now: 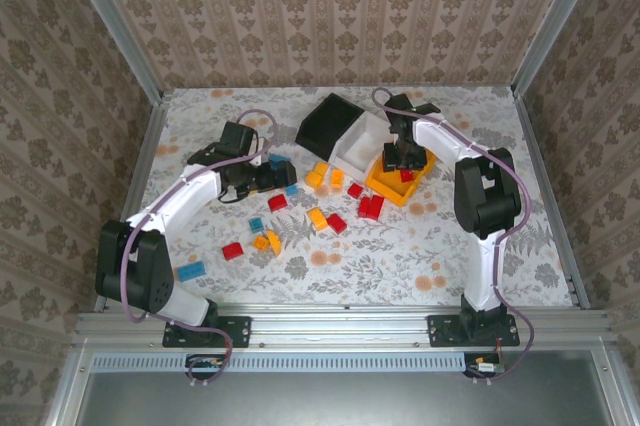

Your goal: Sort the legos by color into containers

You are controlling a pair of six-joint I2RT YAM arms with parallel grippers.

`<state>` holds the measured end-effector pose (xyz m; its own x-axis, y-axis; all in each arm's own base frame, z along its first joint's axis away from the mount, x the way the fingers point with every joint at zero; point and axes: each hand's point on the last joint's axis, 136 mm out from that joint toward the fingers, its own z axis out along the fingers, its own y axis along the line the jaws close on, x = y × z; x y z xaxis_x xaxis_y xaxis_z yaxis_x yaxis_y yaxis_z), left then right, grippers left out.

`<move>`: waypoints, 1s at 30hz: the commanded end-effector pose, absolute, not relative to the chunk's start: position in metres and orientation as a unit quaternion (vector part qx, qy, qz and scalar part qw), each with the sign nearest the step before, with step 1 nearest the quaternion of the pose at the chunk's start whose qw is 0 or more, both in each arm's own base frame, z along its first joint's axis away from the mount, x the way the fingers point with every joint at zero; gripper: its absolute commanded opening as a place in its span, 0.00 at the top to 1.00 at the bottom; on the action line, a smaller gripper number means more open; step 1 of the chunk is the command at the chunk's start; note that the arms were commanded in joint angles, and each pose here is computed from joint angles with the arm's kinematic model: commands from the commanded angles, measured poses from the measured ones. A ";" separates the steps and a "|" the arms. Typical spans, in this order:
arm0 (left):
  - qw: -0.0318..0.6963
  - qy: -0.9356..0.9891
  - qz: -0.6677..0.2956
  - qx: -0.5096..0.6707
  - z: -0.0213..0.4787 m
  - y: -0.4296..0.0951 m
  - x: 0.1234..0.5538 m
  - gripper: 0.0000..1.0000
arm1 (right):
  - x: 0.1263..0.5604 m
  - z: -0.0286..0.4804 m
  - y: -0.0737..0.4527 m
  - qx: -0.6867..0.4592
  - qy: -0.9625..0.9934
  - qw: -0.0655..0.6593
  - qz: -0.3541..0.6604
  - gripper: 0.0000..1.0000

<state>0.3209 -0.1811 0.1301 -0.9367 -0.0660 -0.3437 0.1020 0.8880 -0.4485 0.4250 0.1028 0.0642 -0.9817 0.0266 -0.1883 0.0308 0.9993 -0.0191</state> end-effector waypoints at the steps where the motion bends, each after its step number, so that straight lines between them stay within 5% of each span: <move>1: 0.174 0.955 -0.239 0.012 0.130 -0.185 0.325 0.00 | 0.427 0.091 0.099 0.018 0.993 0.112 -0.015 0.43; 6: 0.169 0.952 -0.254 0.015 0.128 -0.193 0.329 0.00 | 0.420 0.153 0.120 -0.001 0.984 0.173 0.029 0.36; 10: 0.157 0.958 -0.238 -0.004 0.119 -0.188 0.331 0.00 | 0.386 0.170 0.173 -0.053 0.982 0.146 0.110 0.30; 18: 0.149 0.963 -0.218 -0.050 0.112 -0.167 0.331 0.00 | 0.309 0.123 0.272 -0.224 0.964 0.070 0.124 0.28; 30: 0.152 0.959 -0.224 -0.087 0.117 -0.144 0.316 0.00 | 0.288 0.056 0.282 -0.296 0.953 0.031 0.057 0.29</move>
